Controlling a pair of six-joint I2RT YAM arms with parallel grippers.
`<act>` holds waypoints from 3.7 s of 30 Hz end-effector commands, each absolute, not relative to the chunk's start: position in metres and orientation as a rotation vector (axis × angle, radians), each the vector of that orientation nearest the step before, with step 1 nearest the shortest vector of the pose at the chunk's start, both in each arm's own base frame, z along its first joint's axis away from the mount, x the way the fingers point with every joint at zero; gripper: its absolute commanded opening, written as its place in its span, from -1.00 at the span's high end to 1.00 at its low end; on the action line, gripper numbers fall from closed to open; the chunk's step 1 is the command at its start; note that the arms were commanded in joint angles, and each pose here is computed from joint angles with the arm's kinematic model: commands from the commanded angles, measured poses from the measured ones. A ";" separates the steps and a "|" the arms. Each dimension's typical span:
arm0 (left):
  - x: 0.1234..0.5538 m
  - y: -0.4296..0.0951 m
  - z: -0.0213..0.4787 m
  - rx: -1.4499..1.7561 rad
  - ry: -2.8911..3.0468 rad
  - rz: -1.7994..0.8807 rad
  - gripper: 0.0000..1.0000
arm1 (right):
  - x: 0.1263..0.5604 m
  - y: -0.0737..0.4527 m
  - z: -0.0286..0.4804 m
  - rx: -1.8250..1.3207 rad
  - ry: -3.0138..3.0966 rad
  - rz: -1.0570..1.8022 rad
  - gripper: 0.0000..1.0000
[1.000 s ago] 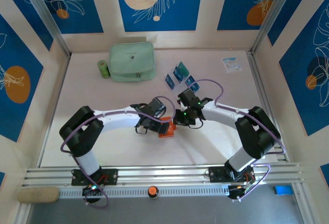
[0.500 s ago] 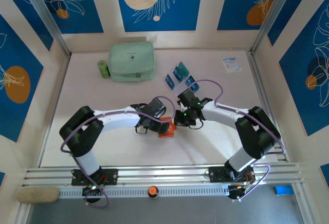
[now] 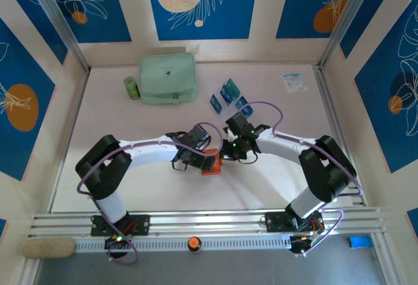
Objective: Put the credit cards into the card holder
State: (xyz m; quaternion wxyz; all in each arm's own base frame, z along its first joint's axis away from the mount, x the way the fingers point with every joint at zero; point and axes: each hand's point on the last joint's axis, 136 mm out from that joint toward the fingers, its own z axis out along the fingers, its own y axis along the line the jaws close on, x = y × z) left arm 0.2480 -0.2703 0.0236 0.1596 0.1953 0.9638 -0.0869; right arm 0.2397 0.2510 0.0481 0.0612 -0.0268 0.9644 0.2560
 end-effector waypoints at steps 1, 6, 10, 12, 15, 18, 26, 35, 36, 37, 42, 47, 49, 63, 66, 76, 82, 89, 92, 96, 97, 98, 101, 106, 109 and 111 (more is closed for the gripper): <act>0.238 -0.240 0.000 0.593 2.812 -0.059 -1.00 | 0.240 0.268 0.053 -0.082 2.913 0.890 1.00; 0.238 -0.240 0.000 0.592 2.810 -0.058 -1.00 | 0.238 0.275 0.045 -0.079 2.934 0.914 1.00; 0.238 -0.241 0.000 0.590 2.808 -0.061 -1.00 | 0.234 0.277 0.034 -0.076 2.963 0.902 1.00; 0.239 -0.241 0.001 0.586 2.806 -0.064 -1.00 | 0.231 0.275 0.028 -0.071 2.983 0.888 1.00; 0.240 -0.242 0.006 0.575 2.798 -0.078 -1.00 | 0.226 0.270 0.021 -0.057 3.001 0.861 1.00; 0.244 -0.246 0.015 0.559 2.783 -0.109 -0.99 | 0.224 0.266 0.017 -0.045 3.008 0.839 1.00; 0.256 -0.252 0.038 0.546 2.742 -0.153 -0.99 | 0.224 0.263 0.017 -0.046 3.008 0.815 1.00; 0.257 -0.245 0.030 0.547 2.747 -0.143 -0.99 | 0.223 0.261 0.016 -0.043 3.012 0.806 1.00; 0.257 -0.246 0.032 0.544 2.742 -0.155 -0.99 | 0.223 0.261 0.015 -0.042 3.013 0.805 1.00; 0.257 -0.248 0.036 0.541 2.735 -0.175 -0.99 | 0.222 0.261 0.015 -0.042 3.015 0.804 1.00; 0.262 -0.255 0.054 0.523 2.690 -0.238 -0.99 | 0.221 0.259 0.012 -0.034 3.023 0.795 1.00; 0.263 -0.252 0.048 0.537 2.699 -0.215 -0.99 | 0.221 0.259 0.013 -0.030 3.022 0.797 1.00; 0.261 -0.250 0.042 0.545 2.710 -0.204 -0.99 | 0.222 0.259 0.013 -0.031 3.021 0.799 1.00; 0.246 -0.229 0.002 0.588 2.784 -0.094 -0.99 | 0.234 0.267 0.044 -0.055 2.956 0.842 1.00; 0.246 -0.228 0.000 0.590 2.789 -0.083 -0.99 | 0.237 0.268 0.054 -0.061 2.932 0.853 1.00; 0.244 -0.226 -0.003 0.587 2.793 -0.078 -0.99 | 0.242 0.281 0.058 -0.082 2.925 0.893 1.00; 0.244 -0.226 -0.003 0.585 2.794 -0.076 -0.99 | 0.239 0.288 0.051 -0.096 2.945 0.889 1.00; 0.244 -0.226 -0.002 0.583 2.794 -0.079 -0.99 | 0.230 0.281 0.031 -0.077 2.990 0.848 1.00; 0.244 -0.226 -0.002 0.581 2.792 -0.082 -0.99 | 0.226 0.273 0.024 -0.053 3.002 0.825 1.00; 0.244 -0.227 -0.001 0.581 2.792 -0.084 -0.99 | 0.223 0.262 0.014 -0.009 3.015 0.797 1.00; 0.244 -0.227 -0.002 0.581 2.791 -0.085 -0.99 | 0.223 0.257 0.011 0.011 3.020 0.784 1.00; 0.244 -0.227 -0.001 0.581 2.791 -0.088 -0.99 | 0.223 0.254 0.008 0.029 3.024 0.780 1.00; 0.245 -0.227 -0.001 0.581 2.791 -0.087 -0.99 | 0.225 0.248 0.001 0.076 3.035 0.782 1.00; 0.245 -0.228 -0.001 0.578 2.793 -0.090 -0.99 | 0.225 0.252 0.002 0.078 3.042 0.844 1.00; 0.246 -0.229 -0.001 0.577 2.792 -0.091 -0.99 | 0.229 0.257 0.015 0.058 3.009 0.882 1.00; 0.245 -0.229 -0.001 0.577 2.793 -0.089 -0.99 | 0.233 0.261 0.026 0.047 2.982 0.909 1.00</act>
